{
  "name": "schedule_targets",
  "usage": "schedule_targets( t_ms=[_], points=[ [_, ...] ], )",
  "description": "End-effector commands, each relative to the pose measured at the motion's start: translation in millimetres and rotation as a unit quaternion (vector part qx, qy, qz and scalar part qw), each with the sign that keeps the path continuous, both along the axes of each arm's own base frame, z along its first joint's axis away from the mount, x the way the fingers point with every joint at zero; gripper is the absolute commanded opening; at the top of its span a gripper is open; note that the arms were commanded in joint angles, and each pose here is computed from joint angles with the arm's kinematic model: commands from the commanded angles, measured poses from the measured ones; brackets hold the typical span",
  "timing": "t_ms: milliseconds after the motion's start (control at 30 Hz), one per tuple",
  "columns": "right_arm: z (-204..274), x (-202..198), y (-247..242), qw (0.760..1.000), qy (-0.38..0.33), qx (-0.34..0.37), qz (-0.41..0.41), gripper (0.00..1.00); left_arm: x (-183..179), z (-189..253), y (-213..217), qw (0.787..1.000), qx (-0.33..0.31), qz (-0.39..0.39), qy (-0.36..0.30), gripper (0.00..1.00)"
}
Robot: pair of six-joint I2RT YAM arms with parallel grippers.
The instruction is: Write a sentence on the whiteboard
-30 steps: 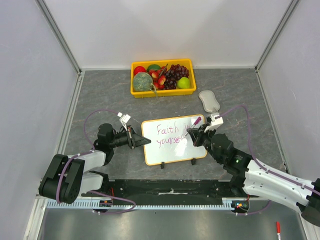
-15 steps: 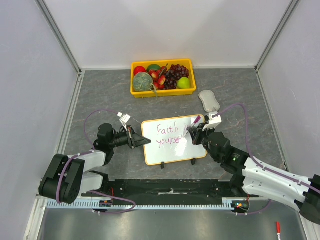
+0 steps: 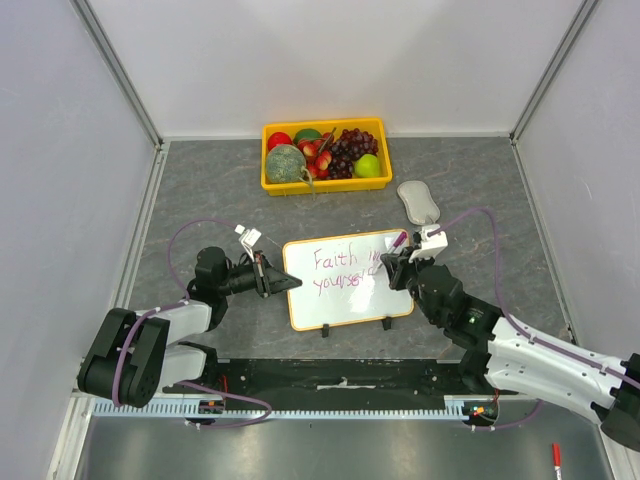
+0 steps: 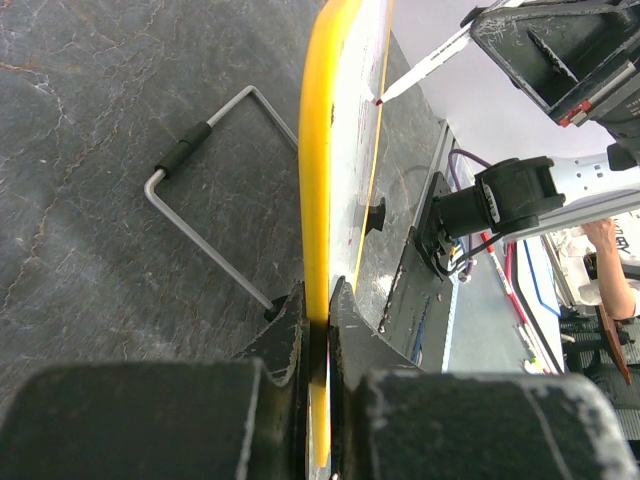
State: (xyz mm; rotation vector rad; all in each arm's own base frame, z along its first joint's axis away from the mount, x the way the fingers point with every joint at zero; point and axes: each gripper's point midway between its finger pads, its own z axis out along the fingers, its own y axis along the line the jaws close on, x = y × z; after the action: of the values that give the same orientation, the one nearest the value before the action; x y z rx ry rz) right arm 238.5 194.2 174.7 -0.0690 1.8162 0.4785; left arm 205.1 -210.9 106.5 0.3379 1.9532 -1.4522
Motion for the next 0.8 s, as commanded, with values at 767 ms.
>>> schedule_targets(
  t_ms=[767],
  points=[
    [12.0, 4.9, -17.0, 0.999, -0.014, -0.018, -0.036, 0.00, 17.0, -6.8, 5.6, 0.998, 0.028, 0.031, -0.037, 0.02]
  ],
)
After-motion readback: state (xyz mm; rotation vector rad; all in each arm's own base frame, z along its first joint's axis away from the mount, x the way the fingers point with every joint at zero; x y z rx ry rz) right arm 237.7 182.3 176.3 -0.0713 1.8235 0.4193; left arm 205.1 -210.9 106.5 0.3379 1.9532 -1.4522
